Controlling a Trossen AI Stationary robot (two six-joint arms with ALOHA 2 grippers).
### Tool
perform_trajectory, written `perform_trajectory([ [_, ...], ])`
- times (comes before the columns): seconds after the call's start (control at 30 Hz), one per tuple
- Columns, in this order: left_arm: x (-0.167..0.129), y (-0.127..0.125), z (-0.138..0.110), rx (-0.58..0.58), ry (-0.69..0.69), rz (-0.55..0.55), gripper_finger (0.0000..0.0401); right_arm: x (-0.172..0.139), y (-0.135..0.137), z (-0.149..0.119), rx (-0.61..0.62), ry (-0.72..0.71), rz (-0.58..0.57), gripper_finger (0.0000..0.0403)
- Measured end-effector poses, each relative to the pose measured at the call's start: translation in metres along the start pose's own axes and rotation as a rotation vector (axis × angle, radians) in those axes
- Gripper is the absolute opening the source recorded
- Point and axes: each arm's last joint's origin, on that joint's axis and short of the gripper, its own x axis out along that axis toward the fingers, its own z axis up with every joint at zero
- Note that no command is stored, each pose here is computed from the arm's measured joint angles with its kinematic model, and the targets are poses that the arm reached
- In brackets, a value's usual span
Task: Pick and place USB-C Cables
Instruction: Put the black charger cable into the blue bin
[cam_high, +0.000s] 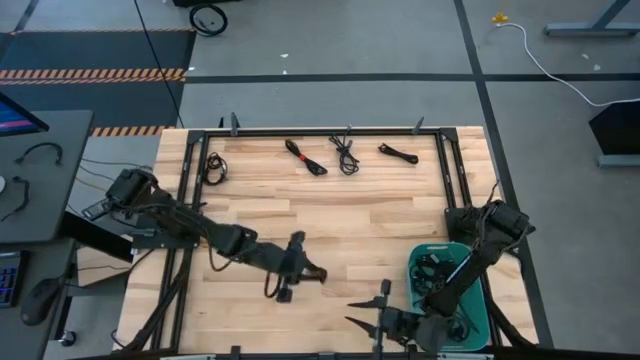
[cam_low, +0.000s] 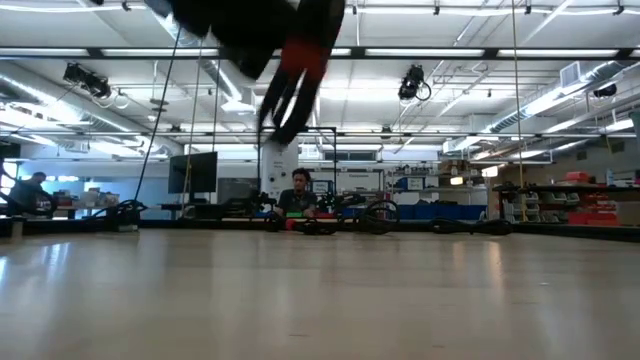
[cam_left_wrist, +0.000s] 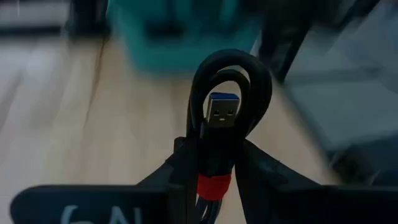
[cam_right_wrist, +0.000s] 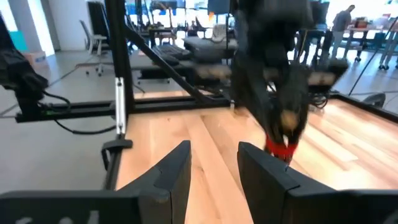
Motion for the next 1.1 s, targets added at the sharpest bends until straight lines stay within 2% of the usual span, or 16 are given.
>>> perform_trajectory([
  [0.13, -0.002, -0.015, 0.016, 0.027, -0.200, -0.041, 0.0087, 0.016, -0.010, -0.001, 0.005, 0.013, -0.042, 0.0139],
  [0.23, -0.004, -0.021, 0.020, 0.035, -0.258, -0.039, 0.0088, 0.030, -0.018, -0.001, 0.002, 0.015, -0.076, 0.0154],
  [0.5, -0.004, -0.022, 0.020, 0.028, -0.262, -0.040, 0.0089, 0.064, -0.042, 0.001, 0.010, 0.026, -0.110, 0.0235],
  [0.63, -0.004, -0.022, 0.020, 0.027, -0.259, -0.040, 0.0090, 0.074, -0.048, 0.002, 0.021, 0.034, -0.057, 0.0246],
  [0.77, -0.004, -0.022, 0.020, 0.023, -0.258, -0.041, 0.0090, 0.078, -0.050, 0.003, 0.026, 0.040, -0.008, 0.0211],
  [1.0, -0.004, -0.021, 0.019, -0.011, -0.246, -0.043, 0.0103, 0.072, -0.045, 0.002, 0.019, 0.041, -0.002, 0.0065],
  [1.03, -0.005, -0.021, 0.019, -0.008, -0.234, -0.042, 0.0108, 0.070, -0.044, 0.001, 0.016, 0.043, 0.004, 0.0049],
  [1.1, -0.009, -0.022, 0.017, 0.006, -0.175, -0.039, 0.0122, 0.064, -0.039, 0.001, 0.020, 0.052, 0.018, 0.0043],
])
